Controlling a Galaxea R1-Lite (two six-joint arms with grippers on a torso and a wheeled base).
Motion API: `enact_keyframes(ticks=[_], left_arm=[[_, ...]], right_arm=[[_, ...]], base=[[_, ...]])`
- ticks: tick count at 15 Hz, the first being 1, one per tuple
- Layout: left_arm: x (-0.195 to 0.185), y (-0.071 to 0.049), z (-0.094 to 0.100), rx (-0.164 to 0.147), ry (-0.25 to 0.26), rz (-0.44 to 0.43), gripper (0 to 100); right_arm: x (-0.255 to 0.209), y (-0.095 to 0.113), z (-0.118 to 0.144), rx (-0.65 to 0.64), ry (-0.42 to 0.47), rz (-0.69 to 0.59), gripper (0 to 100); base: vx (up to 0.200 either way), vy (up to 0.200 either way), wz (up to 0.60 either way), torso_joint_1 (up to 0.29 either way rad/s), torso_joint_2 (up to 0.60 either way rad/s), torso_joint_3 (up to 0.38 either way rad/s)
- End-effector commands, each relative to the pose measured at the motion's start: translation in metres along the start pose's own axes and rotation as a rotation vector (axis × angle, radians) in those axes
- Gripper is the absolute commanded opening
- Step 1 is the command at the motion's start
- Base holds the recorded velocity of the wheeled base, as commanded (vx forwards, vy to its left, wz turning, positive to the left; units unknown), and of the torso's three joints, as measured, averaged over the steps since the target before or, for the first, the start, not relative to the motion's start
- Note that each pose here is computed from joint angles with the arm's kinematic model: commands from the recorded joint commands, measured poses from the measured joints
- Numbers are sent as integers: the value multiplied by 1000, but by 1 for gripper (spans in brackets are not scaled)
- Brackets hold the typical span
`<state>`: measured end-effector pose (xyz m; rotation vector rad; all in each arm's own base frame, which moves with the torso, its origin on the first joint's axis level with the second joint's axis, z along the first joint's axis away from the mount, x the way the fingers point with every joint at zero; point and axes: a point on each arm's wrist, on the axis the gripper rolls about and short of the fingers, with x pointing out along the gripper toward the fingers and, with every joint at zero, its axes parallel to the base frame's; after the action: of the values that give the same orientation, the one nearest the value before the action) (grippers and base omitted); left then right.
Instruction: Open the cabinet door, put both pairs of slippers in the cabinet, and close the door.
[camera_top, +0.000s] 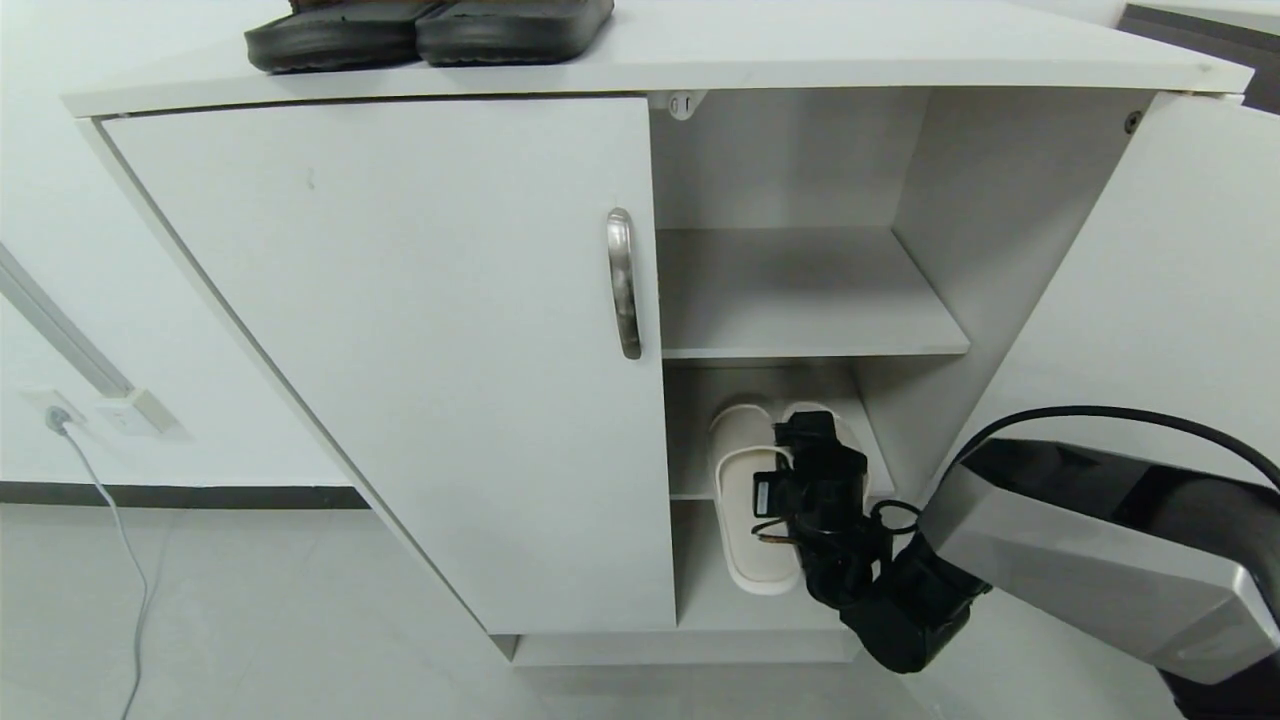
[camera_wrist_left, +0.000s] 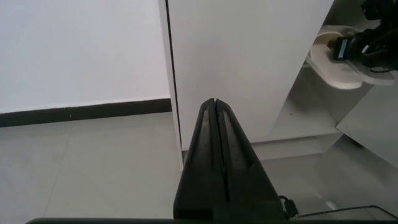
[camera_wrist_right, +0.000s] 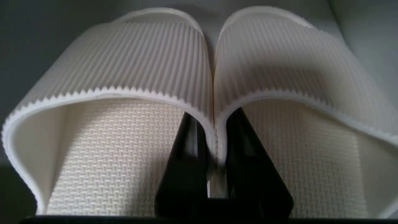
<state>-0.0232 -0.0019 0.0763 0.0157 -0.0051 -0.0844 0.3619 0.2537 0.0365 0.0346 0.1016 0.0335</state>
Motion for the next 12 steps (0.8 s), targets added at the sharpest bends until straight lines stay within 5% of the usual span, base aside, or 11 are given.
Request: enact_keyframes(ticks=[1,12], left_arm=[[0,0,0,0,1,0,0],[0,0,0,0,1,0,0]], right_arm=[[21,5,3,9,-12,-15,0],[58,6,13,3,-48,-51,0]], base=[[0,0,0,0,0,0],[0,0,0,0,0,0]])
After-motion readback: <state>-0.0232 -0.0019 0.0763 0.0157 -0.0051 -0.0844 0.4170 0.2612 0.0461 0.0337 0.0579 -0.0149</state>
